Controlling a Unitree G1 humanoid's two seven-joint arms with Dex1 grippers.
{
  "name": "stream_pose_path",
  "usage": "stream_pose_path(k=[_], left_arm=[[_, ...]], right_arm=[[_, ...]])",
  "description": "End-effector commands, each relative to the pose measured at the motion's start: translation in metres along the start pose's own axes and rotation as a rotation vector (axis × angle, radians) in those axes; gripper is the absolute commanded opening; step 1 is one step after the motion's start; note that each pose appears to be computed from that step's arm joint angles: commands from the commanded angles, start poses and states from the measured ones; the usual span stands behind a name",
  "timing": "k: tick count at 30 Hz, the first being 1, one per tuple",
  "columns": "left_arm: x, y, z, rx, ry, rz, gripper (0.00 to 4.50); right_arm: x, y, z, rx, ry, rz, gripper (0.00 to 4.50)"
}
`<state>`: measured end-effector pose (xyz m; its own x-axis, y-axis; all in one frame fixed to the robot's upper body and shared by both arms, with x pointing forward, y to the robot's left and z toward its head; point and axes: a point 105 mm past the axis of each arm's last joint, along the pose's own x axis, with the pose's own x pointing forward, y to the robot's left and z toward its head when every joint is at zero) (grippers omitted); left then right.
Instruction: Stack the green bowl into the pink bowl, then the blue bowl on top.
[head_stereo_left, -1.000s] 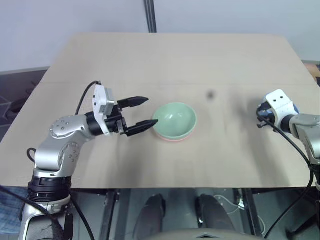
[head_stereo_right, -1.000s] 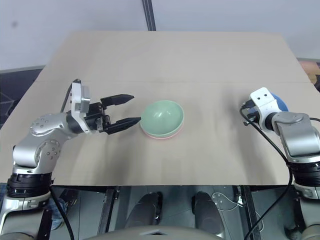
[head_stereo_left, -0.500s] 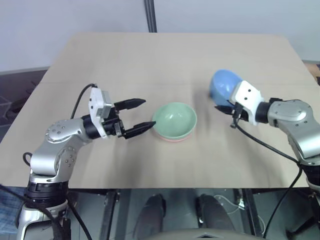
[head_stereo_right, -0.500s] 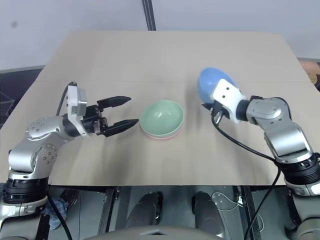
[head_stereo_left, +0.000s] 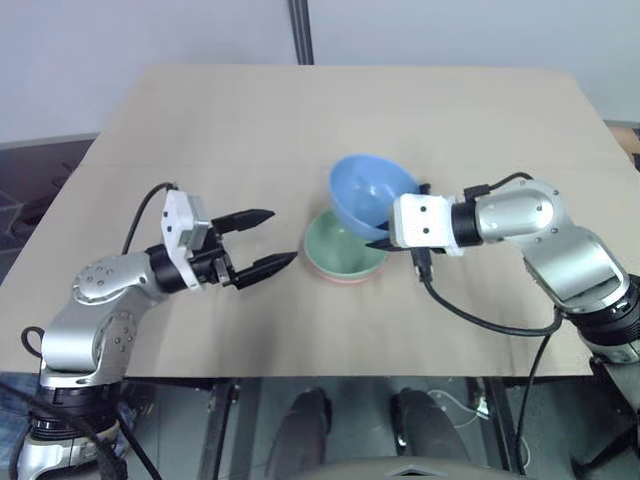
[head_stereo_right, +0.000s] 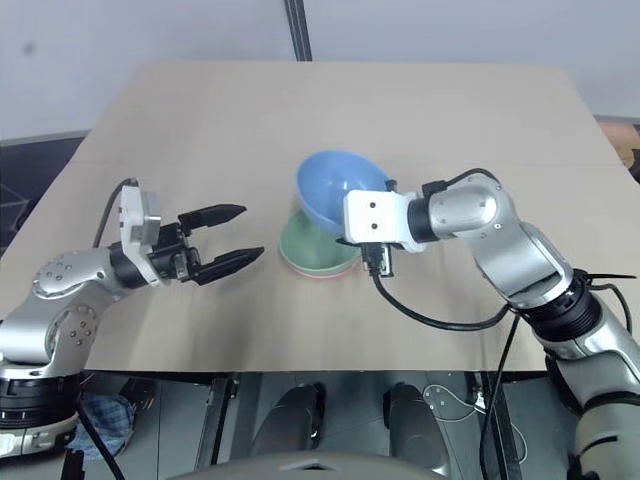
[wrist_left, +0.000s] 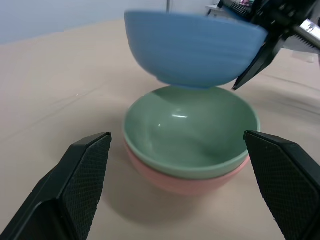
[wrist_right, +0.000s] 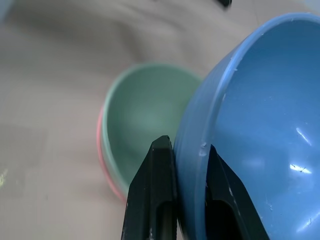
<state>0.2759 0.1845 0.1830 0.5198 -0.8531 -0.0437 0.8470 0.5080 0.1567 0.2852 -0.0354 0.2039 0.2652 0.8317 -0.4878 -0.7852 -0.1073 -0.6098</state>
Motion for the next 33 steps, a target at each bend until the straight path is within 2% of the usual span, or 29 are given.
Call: stream_pose_path(k=[1, 6, 10, 14, 19, 23, 25, 29, 33], left_arm=[[-0.005, -0.002, 0.012, 0.059, -0.017, 0.007, 4.50], [-0.006, -0.003, 0.012, 0.053, -0.016, 0.015, 4.50], [-0.009, -0.004, 0.009, 0.038, -0.006, 0.025, 4.50], [-0.011, -0.002, 0.009, 0.039, -0.005, 0.062, 4.50], [-0.021, -0.006, 0.002, 0.036, 0.030, 0.125, 4.50], [-0.035, -0.008, -0.008, 0.019, 0.060, 0.201, 4.50], [-0.042, -0.010, -0.014, 0.001, 0.089, 0.243, 4.50], [-0.051, -0.013, -0.025, 0.007, 0.150, 0.298, 4.50], [-0.057, -0.015, -0.026, 0.017, 0.165, 0.315, 4.50]], right_arm=[[0.001, -0.001, 0.018, -0.065, -0.043, -0.002, 0.39], [0.001, -0.009, 0.025, -0.017, -0.072, -0.039, 2.56], [-0.009, -0.021, 0.024, 0.033, -0.096, -0.091, 2.56], [-0.028, -0.028, 0.002, 0.165, -0.105, -0.162, 2.56], [-0.056, -0.010, -0.030, 0.330, -0.116, -0.201, 2.56], [-0.072, 0.017, -0.075, 0.455, -0.007, -0.216, 2.56], [-0.083, 0.027, -0.091, 0.512, -0.004, -0.251, 2.56], [-0.103, 0.043, -0.103, 0.530, -0.061, -0.307, 2.56], [-0.116, 0.053, -0.110, 0.534, -0.074, -0.317, 2.56]])
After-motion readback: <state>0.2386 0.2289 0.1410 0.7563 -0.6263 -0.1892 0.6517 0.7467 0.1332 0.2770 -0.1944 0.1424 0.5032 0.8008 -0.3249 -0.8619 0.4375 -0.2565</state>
